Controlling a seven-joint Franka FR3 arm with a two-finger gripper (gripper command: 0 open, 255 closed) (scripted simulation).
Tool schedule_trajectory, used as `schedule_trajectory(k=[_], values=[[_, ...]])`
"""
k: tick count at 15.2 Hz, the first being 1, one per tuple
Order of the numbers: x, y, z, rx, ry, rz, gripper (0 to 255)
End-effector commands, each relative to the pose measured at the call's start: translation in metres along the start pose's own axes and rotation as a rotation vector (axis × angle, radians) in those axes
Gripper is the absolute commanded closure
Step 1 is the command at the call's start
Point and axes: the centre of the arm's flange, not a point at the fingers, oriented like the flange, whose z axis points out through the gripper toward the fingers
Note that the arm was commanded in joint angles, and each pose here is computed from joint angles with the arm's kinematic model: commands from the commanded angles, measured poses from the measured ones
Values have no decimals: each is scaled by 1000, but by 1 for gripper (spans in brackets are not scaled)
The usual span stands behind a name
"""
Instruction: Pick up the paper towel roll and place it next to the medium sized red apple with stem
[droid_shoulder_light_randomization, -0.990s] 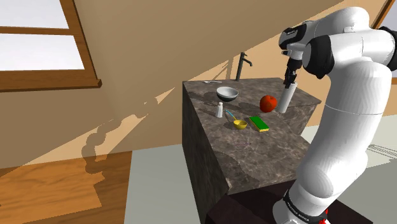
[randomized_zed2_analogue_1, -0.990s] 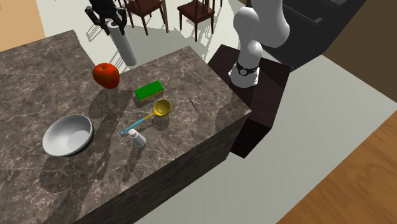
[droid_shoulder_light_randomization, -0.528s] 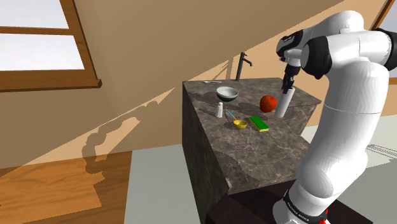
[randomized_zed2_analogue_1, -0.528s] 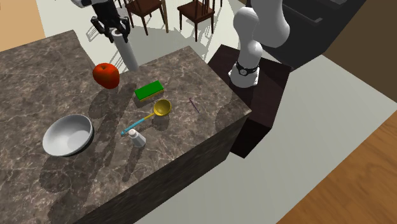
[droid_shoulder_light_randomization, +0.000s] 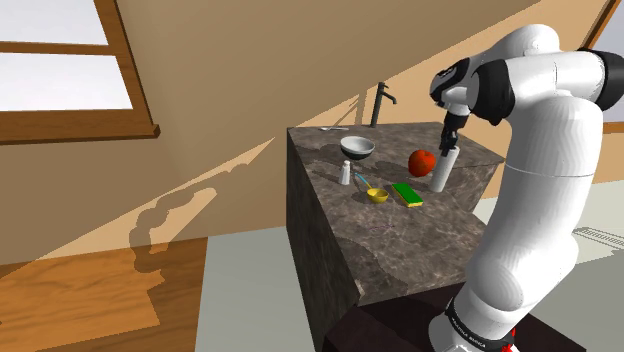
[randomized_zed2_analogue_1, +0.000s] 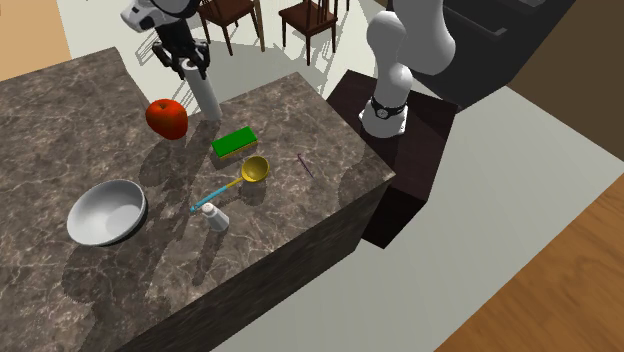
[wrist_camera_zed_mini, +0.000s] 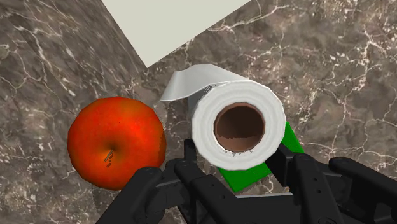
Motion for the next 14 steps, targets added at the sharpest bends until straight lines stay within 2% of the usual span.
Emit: schedule_trajectory(k=[1,7,8,13,14], values=[[0,0,3,0,0,0,255],[0,0,3,0,0,0,255],[0,0,3,0,0,0,0],[0,0,3,0,0,0,0],[0,0,-10,0,0,0,0]])
